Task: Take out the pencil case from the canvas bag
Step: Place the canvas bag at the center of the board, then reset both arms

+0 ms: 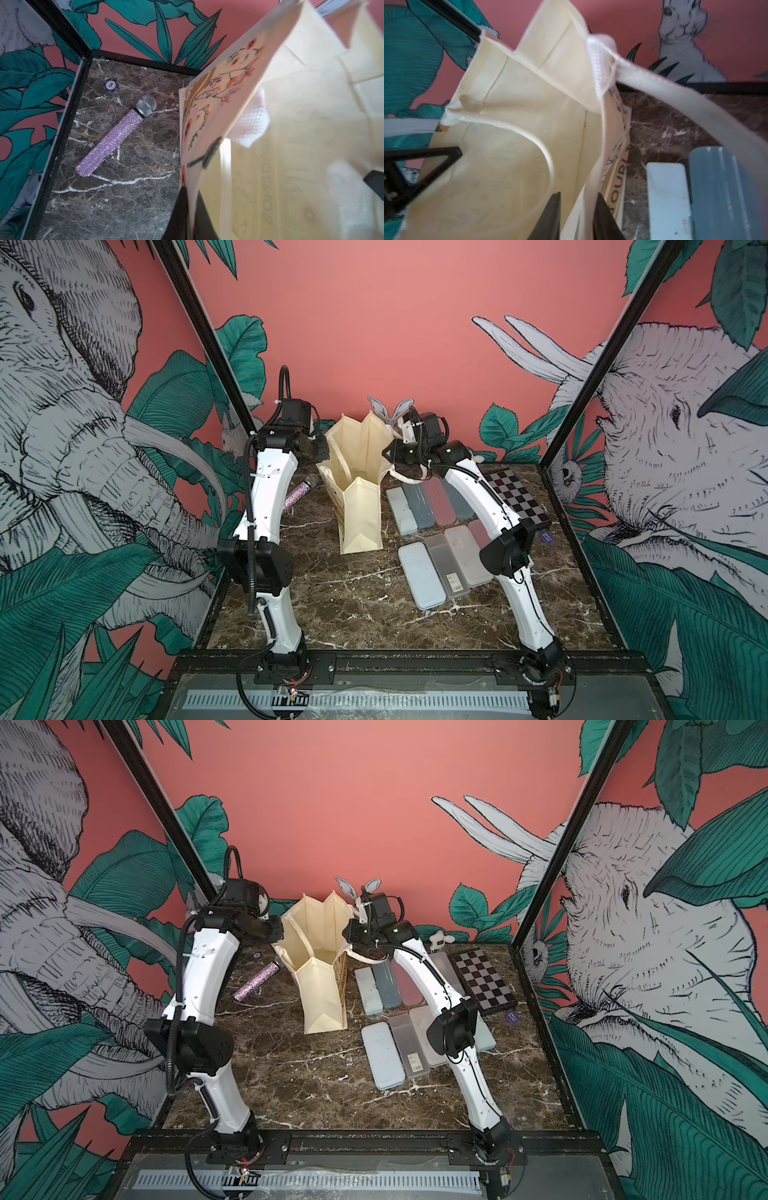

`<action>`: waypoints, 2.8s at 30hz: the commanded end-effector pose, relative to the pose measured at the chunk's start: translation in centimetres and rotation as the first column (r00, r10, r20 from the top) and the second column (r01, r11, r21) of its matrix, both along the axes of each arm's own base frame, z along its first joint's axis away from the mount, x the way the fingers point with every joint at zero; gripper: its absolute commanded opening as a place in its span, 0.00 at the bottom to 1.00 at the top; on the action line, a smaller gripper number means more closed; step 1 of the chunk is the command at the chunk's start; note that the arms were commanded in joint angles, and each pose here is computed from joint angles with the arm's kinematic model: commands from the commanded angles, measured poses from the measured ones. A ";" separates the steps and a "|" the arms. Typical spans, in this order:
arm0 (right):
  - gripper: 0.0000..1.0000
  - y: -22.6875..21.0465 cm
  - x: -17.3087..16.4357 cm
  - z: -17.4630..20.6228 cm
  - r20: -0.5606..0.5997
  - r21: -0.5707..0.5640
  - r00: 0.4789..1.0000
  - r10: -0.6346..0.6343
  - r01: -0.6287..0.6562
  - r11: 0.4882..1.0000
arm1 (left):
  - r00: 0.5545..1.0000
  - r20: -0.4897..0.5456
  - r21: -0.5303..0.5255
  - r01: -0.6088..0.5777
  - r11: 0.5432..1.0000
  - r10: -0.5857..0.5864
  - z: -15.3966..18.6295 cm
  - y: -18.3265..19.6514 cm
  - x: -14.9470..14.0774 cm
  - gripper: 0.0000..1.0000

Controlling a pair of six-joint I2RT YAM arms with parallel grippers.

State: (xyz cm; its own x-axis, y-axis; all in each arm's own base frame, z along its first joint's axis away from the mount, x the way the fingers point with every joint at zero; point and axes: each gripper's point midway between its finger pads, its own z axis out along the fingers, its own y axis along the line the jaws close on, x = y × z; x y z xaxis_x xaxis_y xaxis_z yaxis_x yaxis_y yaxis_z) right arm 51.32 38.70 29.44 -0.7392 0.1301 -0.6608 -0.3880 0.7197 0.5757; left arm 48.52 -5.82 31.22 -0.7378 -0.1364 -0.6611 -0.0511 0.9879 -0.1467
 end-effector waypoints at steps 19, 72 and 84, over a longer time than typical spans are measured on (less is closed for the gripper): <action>0.91 -7.5 -4.6 11.8 0.405 -0.033 0.912 -0.073 0.094 0.995 | 0.899 0.437 -0.029 -0.003 1.000 0.015 12.5 1.7 -8.4 0.99; 0.99 -38.6 -13.7 -17.2 0.601 -0.472 0.718 -0.351 0.673 0.569 | 0.868 0.487 0.384 -0.110 0.917 -0.100 -18.5 6.0 -10.8 1.00; 0.99 -40.0 -12.8 -19.3 0.613 -0.376 0.689 -0.387 0.685 0.624 | 0.881 0.461 0.357 -0.072 0.931 -0.108 -21.3 5.4 -8.7 1.00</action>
